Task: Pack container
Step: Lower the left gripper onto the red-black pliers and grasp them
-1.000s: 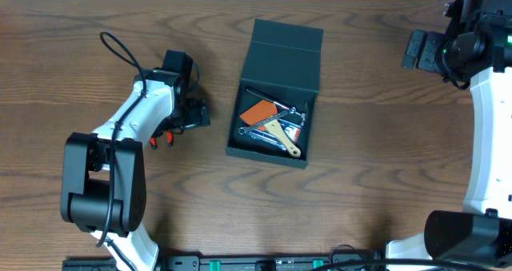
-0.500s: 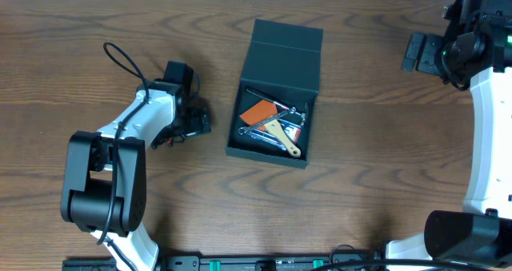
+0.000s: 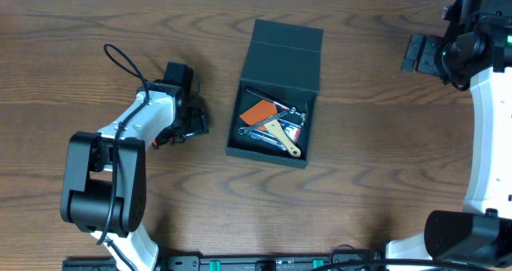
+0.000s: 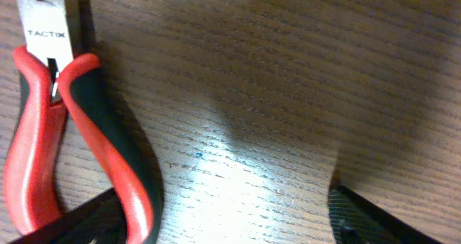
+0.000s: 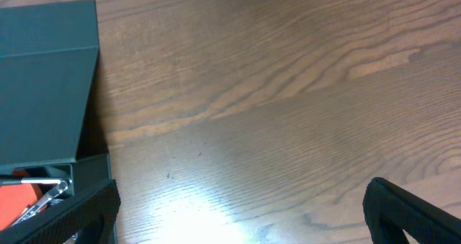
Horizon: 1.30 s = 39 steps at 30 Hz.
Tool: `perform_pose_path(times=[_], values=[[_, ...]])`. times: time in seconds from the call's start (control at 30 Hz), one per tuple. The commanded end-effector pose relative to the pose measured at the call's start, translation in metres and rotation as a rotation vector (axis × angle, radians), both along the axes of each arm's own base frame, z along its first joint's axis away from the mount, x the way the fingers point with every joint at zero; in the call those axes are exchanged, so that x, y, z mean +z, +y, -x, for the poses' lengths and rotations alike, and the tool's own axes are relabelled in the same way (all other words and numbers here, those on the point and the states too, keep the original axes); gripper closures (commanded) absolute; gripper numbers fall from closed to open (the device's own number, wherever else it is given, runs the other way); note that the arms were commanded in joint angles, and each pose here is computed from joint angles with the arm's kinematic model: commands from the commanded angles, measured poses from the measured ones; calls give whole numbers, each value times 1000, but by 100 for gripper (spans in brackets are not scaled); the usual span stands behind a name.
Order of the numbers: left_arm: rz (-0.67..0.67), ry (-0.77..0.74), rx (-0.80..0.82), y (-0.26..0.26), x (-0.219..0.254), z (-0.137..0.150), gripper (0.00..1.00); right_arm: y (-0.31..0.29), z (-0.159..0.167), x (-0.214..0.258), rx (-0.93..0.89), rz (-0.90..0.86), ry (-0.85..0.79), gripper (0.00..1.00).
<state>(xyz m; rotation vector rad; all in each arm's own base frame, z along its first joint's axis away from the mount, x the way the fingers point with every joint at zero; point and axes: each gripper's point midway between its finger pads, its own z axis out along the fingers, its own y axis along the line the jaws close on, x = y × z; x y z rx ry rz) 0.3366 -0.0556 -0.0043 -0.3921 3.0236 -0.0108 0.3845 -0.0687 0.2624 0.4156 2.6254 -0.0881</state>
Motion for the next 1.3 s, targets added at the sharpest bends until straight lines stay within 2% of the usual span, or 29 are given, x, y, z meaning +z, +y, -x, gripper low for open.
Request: perform_pose_path(times=[0.0, 0.17, 0.43, 0.6, 0.77, 0.8, 0.97, 1.0, 1.13, 1.27], values=[[-22, 41, -1, 5, -10, 12, 22, -2, 1, -4, 9, 3, 14, 1], [-23, 43, -1, 5, -10, 12, 31, -2, 1, -4, 9, 3, 14, 1], [-23, 43, -1, 5, -10, 12, 32, -2, 1, -4, 9, 2, 15, 1], [-23, 43, -1, 5, -10, 12, 36, -2, 2, -4, 9, 2, 18, 1], [-19, 39, 100, 6, -10, 12, 34, -2, 5, -5, 23, 7, 31, 1], [-17, 36, 124, 6, -10, 11, 28, -2, 5, -5, 23, 7, 33, 1], [-9, 31, 219, 6, -10, 10, 28, -2, 7, -6, 25, 7, 41, 1], [-8, 30, 236, 6, -10, 10, 30, -2, 7, -7, 25, 6, 43, 1], [-5, 28, 278, 6, -10, 10, 56, -1, 9, -7, 25, 5, 50, 1], [-6, 21, 280, 6, -10, 8, 59, -1, 10, -8, 25, 4, 55, 1]])
